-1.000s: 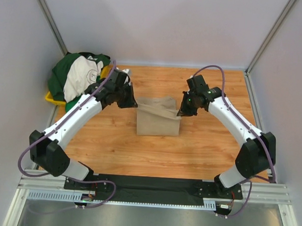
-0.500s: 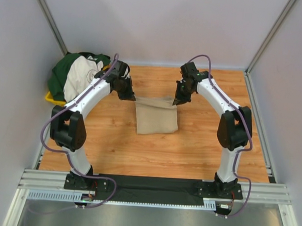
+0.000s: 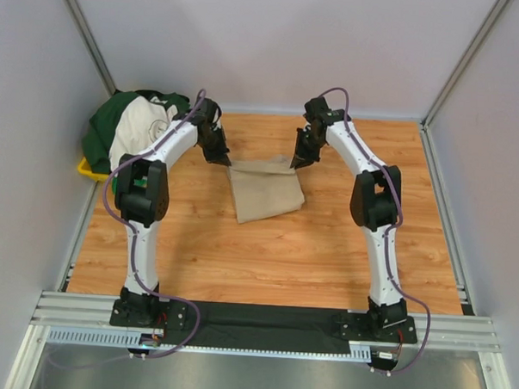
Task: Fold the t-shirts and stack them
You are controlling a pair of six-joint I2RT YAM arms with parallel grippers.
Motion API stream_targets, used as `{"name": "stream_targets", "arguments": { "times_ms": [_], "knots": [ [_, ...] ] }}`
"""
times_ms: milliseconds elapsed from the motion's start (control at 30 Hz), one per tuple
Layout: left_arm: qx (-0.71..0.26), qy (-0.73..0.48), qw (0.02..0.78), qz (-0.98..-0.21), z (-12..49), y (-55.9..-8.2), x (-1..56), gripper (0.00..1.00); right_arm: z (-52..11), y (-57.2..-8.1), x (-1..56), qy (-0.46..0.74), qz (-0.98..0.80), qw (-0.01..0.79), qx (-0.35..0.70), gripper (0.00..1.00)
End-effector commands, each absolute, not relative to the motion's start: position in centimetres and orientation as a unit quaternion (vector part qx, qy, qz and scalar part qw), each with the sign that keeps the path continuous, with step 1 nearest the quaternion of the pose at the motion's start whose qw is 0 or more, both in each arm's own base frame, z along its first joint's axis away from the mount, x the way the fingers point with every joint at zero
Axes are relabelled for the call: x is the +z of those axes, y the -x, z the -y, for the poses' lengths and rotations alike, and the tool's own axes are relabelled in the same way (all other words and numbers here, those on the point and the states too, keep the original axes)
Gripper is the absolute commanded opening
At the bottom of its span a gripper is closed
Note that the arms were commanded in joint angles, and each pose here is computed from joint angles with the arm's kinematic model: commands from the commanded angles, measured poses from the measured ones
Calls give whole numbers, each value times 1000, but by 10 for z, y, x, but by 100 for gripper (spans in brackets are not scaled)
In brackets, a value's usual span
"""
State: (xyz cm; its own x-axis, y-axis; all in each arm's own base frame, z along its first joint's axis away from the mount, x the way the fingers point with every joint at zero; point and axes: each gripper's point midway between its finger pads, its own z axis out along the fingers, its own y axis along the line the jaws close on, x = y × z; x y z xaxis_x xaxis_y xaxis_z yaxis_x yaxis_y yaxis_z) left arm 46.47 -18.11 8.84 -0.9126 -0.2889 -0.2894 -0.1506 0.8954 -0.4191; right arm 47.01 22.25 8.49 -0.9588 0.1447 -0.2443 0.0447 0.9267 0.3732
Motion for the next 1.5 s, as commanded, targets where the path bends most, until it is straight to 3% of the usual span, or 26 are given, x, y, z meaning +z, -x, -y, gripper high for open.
{"name": "stream_targets", "arguments": {
  "times_ms": [0,33,100,167,233,267,333,367,400,500,633,733,800,900,1100,1267,1467],
  "knots": [
    [-173,139,178,-959,152,-477,83,0,-212,-489,94,-46,-968,142,199,22],
    [-170,143,174,-959,150,-477,79,0,-211,-496,100,-44,-965,150,212,27],
    [-157,152,180,-959,139,-481,78,1,-213,-503,109,-34,-959,162,229,53],
    [-152,160,180,-959,130,-485,75,2,-204,-505,133,-34,-954,188,231,67],
    [-155,163,171,-959,129,-485,71,4,-194,-491,124,-44,-958,176,223,69],
    [-156,158,171,-960,128,-486,72,7,-200,-492,154,-29,-942,218,254,70],
    [-140,159,160,-964,123,-482,73,16,-207,-467,138,-27,-938,198,283,70],
    [-133,160,157,-965,120,-479,76,27,-215,-470,166,-9,-918,241,316,68],
    [-106,168,154,-968,111,-473,78,33,-226,-459,172,6,-906,233,353,68],
    [-44,187,205,-960,88,-465,111,47,-247,-436,173,35,-885,211,413,62],
    [-9,149,300,-942,97,-463,177,49,-275,-421,170,73,-871,178,453,47],
    [-92,49,341,-934,157,-483,202,50,-290,-419,162,88,-866,162,464,38],
    [-178,-11,324,-929,205,-483,204,53,-296,-422,146,81,-869,142,467,34],
    [-250,-48,262,-931,251,-495,167,51,-299,-423,114,72,-875,113,465,30],
    [-297,-67,220,-927,288,-506,114,51,-294,-412,43,60,-889,67,448,25],
    [-258,-28,187,-947,264,-512,64,49,-284,-374,-22,17,-895,25,446,23],
    [-207,-16,171,-963,232,-518,20,47,-283,-328,-35,-6,-898,39,438,25]
  ]
}}
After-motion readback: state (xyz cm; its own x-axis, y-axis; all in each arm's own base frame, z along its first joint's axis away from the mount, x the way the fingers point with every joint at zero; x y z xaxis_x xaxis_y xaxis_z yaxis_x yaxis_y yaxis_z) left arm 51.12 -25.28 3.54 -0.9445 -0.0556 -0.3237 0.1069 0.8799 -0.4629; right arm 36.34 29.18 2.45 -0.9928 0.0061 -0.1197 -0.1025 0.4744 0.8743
